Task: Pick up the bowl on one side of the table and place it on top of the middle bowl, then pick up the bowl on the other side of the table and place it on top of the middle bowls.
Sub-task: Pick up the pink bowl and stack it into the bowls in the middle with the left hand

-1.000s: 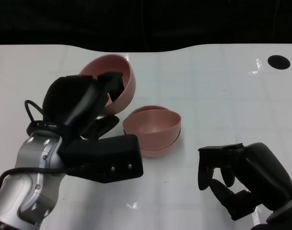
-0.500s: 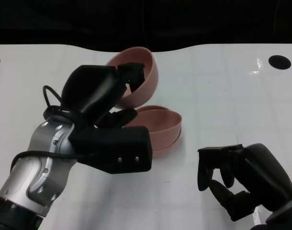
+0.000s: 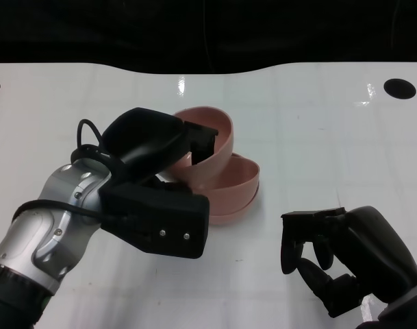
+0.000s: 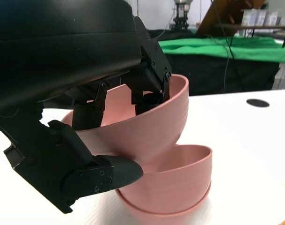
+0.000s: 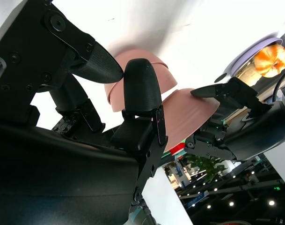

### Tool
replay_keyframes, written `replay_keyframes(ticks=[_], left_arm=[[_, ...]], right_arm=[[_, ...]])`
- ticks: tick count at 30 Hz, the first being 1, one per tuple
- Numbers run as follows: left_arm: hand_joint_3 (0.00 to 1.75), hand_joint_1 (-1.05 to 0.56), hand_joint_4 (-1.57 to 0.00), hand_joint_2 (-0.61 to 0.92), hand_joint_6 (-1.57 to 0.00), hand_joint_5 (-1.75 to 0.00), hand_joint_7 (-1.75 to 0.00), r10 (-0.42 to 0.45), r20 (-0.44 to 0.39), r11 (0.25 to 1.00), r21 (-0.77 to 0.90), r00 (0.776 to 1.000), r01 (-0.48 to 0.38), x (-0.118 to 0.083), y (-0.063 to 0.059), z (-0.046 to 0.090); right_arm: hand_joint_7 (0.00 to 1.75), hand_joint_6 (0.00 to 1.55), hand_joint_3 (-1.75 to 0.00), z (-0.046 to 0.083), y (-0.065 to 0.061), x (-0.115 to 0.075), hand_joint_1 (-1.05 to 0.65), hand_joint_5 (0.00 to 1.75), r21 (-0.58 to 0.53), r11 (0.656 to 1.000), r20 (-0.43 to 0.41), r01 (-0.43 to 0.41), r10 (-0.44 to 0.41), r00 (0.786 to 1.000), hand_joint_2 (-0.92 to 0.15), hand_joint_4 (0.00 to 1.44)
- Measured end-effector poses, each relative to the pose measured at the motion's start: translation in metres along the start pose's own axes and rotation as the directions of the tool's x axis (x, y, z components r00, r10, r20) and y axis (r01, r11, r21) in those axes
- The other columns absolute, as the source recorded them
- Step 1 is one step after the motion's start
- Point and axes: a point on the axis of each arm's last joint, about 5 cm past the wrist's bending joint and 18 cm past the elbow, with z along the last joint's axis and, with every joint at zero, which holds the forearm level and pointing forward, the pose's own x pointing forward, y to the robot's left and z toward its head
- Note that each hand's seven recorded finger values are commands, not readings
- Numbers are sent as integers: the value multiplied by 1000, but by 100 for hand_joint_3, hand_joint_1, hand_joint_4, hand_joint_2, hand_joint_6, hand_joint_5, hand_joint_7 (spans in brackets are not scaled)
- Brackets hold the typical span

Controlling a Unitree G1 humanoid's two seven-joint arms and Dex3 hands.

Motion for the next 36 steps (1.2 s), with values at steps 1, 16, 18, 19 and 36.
replay_keyframes(ticks=[1, 16, 18, 19, 36], left_arm=[[101, -21, -89, 49, -74, -175, -175, -4, 1, 1000, 1, 1000, 4, 0, 0, 0], [105, -18, -92, 50, -72, -175, -175, -58, 31, 997, -52, 998, 59, 16, -7, 3], [105, -19, -92, 51, -72, -175, -174, -61, 31, 996, -61, 998, 63, 18, -9, 3], [104, -20, -92, 51, -71, -175, -174, -65, 33, 996, -64, 997, 67, 18, -10, 4], [20, -44, -37, 92, -46, -23, -1, -199, -27, 977, 74, 980, 200, 24, -15, 13]], right_arm=[[148, 86, -166, 0, 0, 0, -8, 175, 0, 1000, 0, 0, 0, 1000, -9, 99], [149, 88, -167, 1, 3, 1, -8, 175, 3, 1000, 7, -7, 7, 1000, -8, 101], [149, 88, -167, 1, 3, 1, -9, 175, 2, 1000, 8, -5, 5, 1000, -8, 101], [149, 88, -167, 1, 3, 1, -9, 175, 2, 1000, 8, -4, 4, 1000, -8, 101], [149, 88, -168, 2, 3, 1, -11, 175, 2, 1000, 9, -2, 2, 1000, -7, 100]])
